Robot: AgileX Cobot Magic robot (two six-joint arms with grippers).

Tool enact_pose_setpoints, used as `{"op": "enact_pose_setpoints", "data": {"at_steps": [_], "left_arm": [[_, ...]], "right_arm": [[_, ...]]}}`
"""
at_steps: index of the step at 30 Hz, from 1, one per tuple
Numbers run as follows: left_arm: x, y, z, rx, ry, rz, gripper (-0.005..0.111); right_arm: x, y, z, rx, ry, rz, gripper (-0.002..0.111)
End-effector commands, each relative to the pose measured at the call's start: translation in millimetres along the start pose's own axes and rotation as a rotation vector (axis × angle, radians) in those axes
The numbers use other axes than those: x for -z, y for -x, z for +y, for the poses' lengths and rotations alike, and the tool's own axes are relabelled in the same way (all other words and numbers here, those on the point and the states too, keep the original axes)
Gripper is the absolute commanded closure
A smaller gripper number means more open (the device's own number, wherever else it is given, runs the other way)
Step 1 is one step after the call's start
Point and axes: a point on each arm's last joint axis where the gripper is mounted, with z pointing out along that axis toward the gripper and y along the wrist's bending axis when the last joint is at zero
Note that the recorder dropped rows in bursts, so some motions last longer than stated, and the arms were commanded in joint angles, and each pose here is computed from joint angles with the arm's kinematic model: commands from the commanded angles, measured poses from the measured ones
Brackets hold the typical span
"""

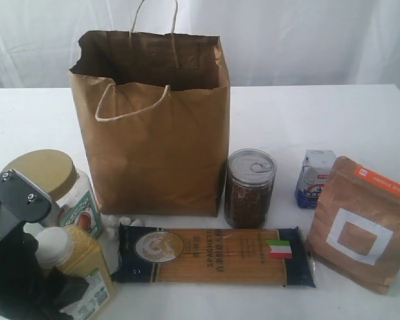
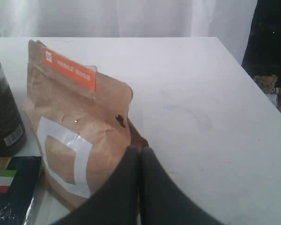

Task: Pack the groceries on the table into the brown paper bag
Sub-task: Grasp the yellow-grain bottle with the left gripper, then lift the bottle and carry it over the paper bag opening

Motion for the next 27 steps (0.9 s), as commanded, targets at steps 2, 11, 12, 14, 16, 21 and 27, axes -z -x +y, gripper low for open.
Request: {"op": "enact_pose_setpoints", "data": {"at_steps": [2, 11, 12, 14, 16, 21, 27], "left_arm": [[0.3, -5.8, -1.1, 0.021, -0.007, 0.049, 0.107], [59.0, 42.1, -6.7, 0.077, -0.046, -0.085, 0.107], [68.2, 48.4, -7.0, 0.071, -0.046, -0.12, 0.107], [89.8, 63.0, -7.7, 0.054, -0.048, -0.203, 0.107], [106.8, 73.5, -8.1, 0.046, -0.047, -0.274, 0.107], [158.7, 97.7, -5.9, -0.012, 0.001, -0.473, 0.107], [213.0, 130.8, -0.4, -0.162, 0.153, -0.85, 0.107]], "right_arm": [[-0.1, -1.0, -0.4, -0.003, -0.005, -0.005, 0.108], [-0.1, -1.0, -0.4, -0.003, -0.005, -0.005, 0.108], [-0.1, -1.0, -0.4, -0.003, -0.005, -0.005, 0.108], [-0.1, -1.0, -0.4, -0.003, -0.005, -0.005, 0.108], [-0.1, -1.0, -0.4, -0.003, -0.005, -0.005, 0.108], [-0.1, -1.0, -0.4, -0.003, -0.005, -0.005, 0.108], [-0.1, -1.0, -0.4, -0.003, -0.005, -0.005, 0.108]]}}
